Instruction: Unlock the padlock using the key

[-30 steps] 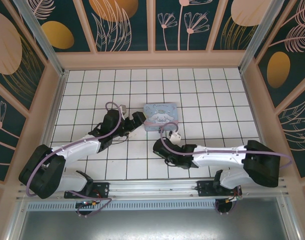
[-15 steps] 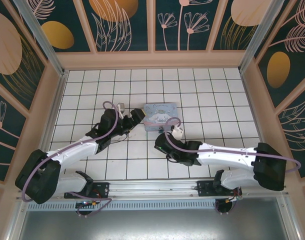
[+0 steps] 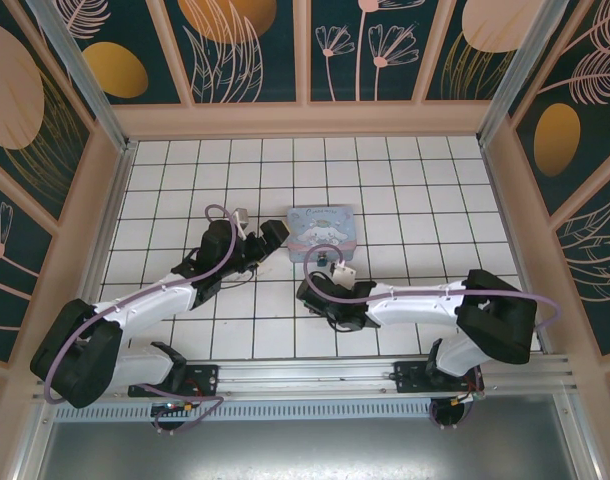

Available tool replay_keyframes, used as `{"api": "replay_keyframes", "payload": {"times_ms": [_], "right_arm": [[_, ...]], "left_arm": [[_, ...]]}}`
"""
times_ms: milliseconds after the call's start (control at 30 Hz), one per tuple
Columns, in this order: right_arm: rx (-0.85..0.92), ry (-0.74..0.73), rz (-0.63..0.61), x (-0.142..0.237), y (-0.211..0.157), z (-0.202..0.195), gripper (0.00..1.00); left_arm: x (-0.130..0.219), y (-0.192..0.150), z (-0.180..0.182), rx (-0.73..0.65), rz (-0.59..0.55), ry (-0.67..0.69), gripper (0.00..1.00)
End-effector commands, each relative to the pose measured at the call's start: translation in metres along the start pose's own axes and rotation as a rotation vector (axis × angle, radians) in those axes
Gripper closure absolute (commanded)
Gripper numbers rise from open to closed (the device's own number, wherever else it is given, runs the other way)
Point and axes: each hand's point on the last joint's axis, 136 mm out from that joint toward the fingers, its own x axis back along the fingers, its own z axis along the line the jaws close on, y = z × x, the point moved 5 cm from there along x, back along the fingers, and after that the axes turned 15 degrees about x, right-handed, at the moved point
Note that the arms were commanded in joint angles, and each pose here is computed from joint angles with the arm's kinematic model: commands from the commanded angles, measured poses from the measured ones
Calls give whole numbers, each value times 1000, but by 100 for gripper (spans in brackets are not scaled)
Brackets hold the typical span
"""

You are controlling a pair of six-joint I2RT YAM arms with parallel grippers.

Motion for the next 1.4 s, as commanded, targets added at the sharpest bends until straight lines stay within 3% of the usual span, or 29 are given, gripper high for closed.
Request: {"api": "replay_keyframes", "payload": {"times_ms": [0, 333, 1000, 1367], "right_arm": [[1, 10, -23, 12, 9, 3, 52], [149, -18, 60, 3, -5, 20, 50], [88, -14, 89, -14, -22, 11, 51], [85, 1, 86, -28, -10, 17, 51]], "left_arm": [[1, 5, 3, -25, -32, 13, 1], [9, 15, -1, -106, -107, 69, 1], [19, 22, -9, -132, -159, 78, 1], [20, 22, -7, -121, -162, 79, 1]]}}
